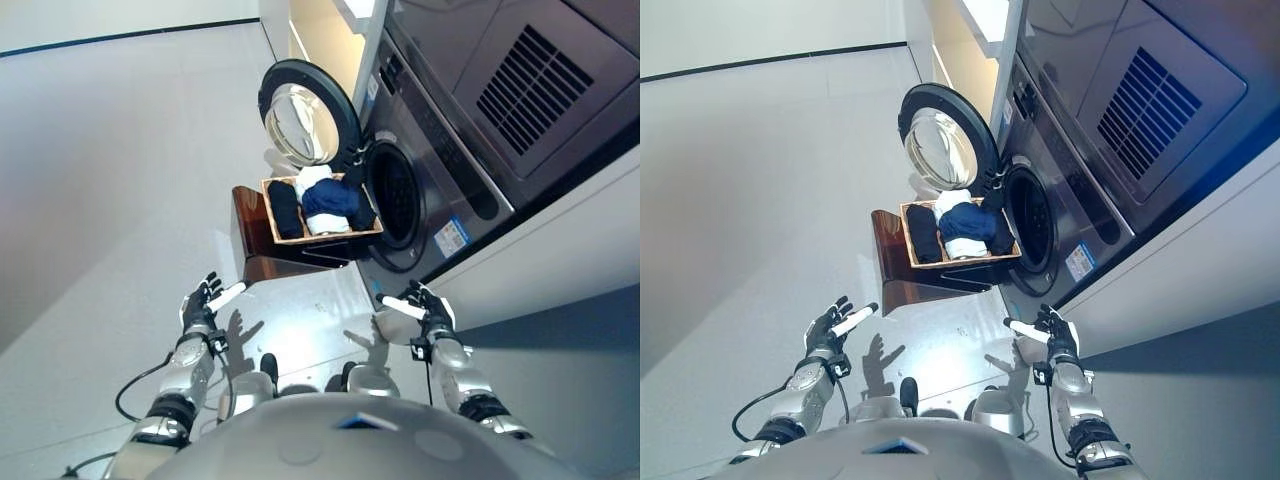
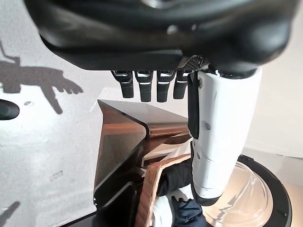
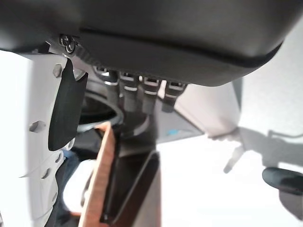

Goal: Pick up the clothes and place them into the washing machine

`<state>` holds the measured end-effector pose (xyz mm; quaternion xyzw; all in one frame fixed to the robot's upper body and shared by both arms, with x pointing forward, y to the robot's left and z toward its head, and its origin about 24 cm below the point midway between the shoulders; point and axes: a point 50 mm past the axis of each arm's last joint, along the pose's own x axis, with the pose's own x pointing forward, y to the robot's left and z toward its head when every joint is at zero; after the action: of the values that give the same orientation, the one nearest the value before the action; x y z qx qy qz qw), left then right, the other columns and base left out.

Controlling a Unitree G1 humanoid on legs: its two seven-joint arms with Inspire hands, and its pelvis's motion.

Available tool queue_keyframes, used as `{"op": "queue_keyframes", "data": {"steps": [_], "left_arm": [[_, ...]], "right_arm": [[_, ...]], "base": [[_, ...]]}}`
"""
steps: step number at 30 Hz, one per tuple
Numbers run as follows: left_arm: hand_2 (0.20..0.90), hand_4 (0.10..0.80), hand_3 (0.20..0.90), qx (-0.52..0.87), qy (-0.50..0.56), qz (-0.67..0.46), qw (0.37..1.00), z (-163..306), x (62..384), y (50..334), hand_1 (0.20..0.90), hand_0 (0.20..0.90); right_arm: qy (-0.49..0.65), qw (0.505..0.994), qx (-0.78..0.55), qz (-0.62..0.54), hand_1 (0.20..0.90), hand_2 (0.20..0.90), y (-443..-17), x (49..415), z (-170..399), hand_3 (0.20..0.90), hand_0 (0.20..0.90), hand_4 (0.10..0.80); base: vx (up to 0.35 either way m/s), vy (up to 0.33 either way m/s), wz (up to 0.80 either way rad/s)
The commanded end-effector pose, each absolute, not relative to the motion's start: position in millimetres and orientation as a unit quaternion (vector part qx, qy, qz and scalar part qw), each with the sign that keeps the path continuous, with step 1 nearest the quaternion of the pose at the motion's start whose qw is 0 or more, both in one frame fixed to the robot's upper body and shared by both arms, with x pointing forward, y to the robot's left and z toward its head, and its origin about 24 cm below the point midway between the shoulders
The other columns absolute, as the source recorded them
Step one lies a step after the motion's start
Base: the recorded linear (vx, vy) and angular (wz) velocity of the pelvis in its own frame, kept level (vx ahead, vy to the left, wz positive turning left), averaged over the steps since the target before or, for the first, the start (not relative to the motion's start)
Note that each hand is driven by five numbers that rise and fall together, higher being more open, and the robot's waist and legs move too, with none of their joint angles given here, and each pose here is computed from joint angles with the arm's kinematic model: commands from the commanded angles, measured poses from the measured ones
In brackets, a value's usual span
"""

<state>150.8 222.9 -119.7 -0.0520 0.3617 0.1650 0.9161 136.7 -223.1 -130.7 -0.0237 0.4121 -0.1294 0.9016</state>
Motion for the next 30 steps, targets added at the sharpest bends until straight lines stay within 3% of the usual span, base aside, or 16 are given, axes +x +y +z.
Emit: {"op": "queue_keyframes", "data": {"steps": [1,12,30], "left_arm": [[0.9,0.8,0.9,-0.03,0.268,0.153,0.951,-87.6,192.3,236.5,0.9,0.9],[0.9,0.8,0.9,-0.02,0.268,0.16,0.95,-87.7,194.3,240.8,0.9,0.9],[0.9,0.8,0.9,-0.055,0.287,0.148,0.945,-97.8,190.0,219.0,0.9,0.9]], "right_arm": [[0.327,0.934,-0.011,-0.144,0.9,0.9,-228.6,172.3,-107.9,0.9,0.9,0.8],[0.318,0.936,-0.008,-0.152,0.9,0.9,-227.8,173.9,-106.4,0.9,0.9,0.8],[0.327,0.932,-0.04,-0.148,0.9,0.9,-239.7,163.1,-107.3,0.9,0.9,0.8]], "base": [[0.089,0.116,0.09],[0.131,0.015,0.11],[0.169,-0.08,0.18]]}}
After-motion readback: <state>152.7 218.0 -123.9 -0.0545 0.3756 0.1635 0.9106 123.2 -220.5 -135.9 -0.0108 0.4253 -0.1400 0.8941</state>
